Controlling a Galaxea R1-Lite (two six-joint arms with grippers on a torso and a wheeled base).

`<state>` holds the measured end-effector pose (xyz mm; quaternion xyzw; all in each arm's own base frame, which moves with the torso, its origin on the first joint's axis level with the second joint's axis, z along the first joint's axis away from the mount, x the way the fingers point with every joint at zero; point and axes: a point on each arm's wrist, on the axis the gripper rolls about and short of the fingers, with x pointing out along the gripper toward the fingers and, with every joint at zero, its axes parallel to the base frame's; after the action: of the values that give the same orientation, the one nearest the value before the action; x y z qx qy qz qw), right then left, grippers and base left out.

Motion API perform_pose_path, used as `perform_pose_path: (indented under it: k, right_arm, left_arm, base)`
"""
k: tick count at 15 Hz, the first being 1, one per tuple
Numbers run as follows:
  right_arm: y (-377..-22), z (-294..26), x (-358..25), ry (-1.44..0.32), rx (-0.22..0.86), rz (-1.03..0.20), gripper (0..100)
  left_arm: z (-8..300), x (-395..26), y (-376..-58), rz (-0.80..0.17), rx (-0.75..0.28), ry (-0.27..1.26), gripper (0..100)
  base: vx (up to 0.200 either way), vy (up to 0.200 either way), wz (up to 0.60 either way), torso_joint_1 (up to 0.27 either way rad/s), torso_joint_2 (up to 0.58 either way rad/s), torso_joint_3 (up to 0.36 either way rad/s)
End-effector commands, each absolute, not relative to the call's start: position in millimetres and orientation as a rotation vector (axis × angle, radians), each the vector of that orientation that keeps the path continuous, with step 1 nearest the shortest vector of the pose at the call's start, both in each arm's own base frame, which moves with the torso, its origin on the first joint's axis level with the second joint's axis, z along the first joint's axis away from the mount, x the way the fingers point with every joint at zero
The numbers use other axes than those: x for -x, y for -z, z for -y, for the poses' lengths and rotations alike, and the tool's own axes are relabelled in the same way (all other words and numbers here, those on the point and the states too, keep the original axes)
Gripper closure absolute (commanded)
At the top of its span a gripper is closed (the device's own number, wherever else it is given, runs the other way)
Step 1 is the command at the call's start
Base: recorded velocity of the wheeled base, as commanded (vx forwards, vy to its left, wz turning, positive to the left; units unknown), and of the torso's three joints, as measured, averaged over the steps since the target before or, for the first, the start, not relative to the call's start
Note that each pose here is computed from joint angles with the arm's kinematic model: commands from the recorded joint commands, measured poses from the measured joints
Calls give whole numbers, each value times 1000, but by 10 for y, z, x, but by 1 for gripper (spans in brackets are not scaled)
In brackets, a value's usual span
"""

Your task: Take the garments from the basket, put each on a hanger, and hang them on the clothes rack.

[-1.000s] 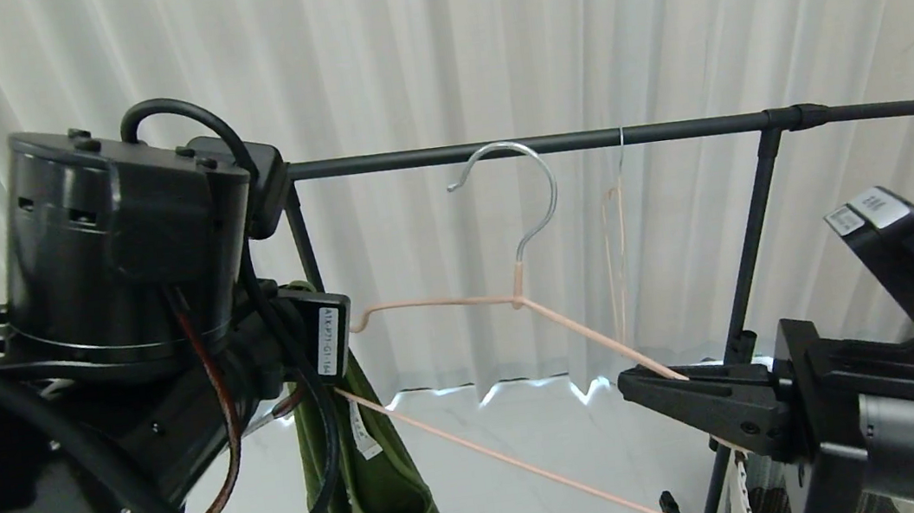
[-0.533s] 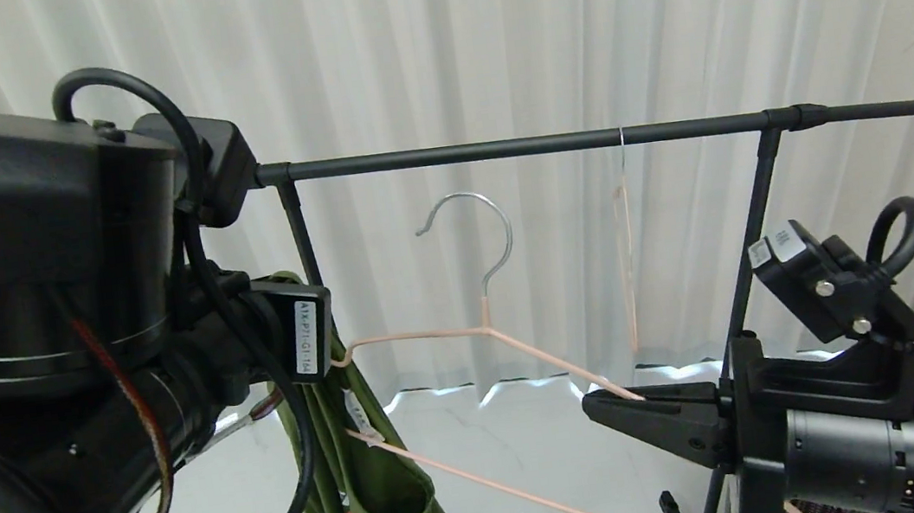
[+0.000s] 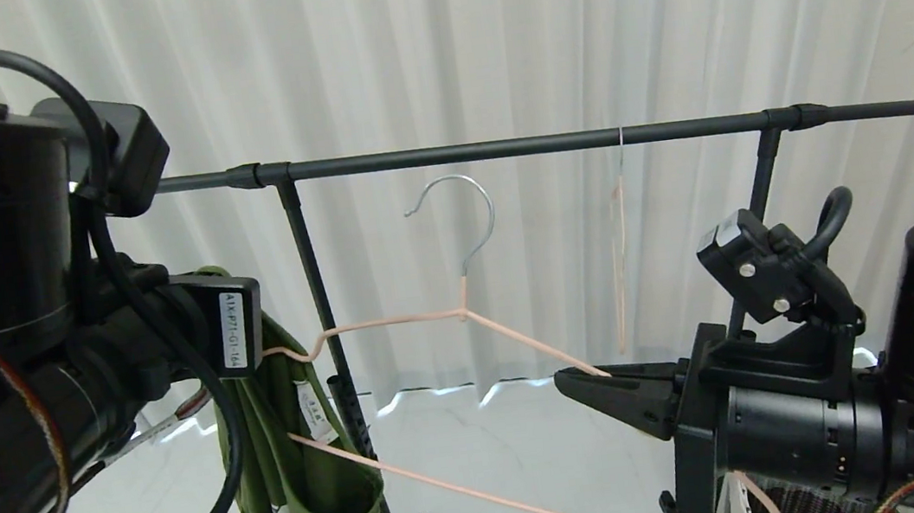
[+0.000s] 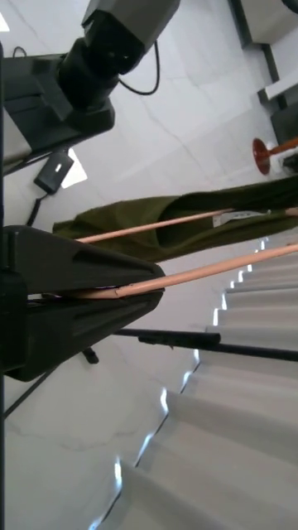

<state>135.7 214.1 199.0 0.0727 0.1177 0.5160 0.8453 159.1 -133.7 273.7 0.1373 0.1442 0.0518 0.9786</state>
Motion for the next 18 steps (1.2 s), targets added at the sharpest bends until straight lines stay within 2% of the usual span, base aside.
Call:
perform_pose_path:
  k: [1, 4, 15, 18]
  right_arm:
    - [-2031, -2129, -1336, -1095, -161, -234, 100]
    - [-2089, -2210, -1293, -1134, -172, -211, 100]
    - [-1924, -2528, -1321, -1170, -158, -279, 100]
    - [-1933, -2599, -1335, -1174, -190, -280, 100]
  left_arm:
    - [1327, -1568, -2762, -282, -268, -100, 100]
    - [1422, -1476, -2841, -254, -247, -32, 100]
    - [1742, -1131, -2995, -195, -227, 195, 100]
    - [1776, -1076, -3008, -190, -226, 227, 100]
  base:
    - [0, 0, 0, 0, 0, 0]
    - [0, 0, 0, 0, 0, 0]
    - [0, 0, 0, 0, 0, 0]
    - [0, 0, 0, 0, 0, 0]
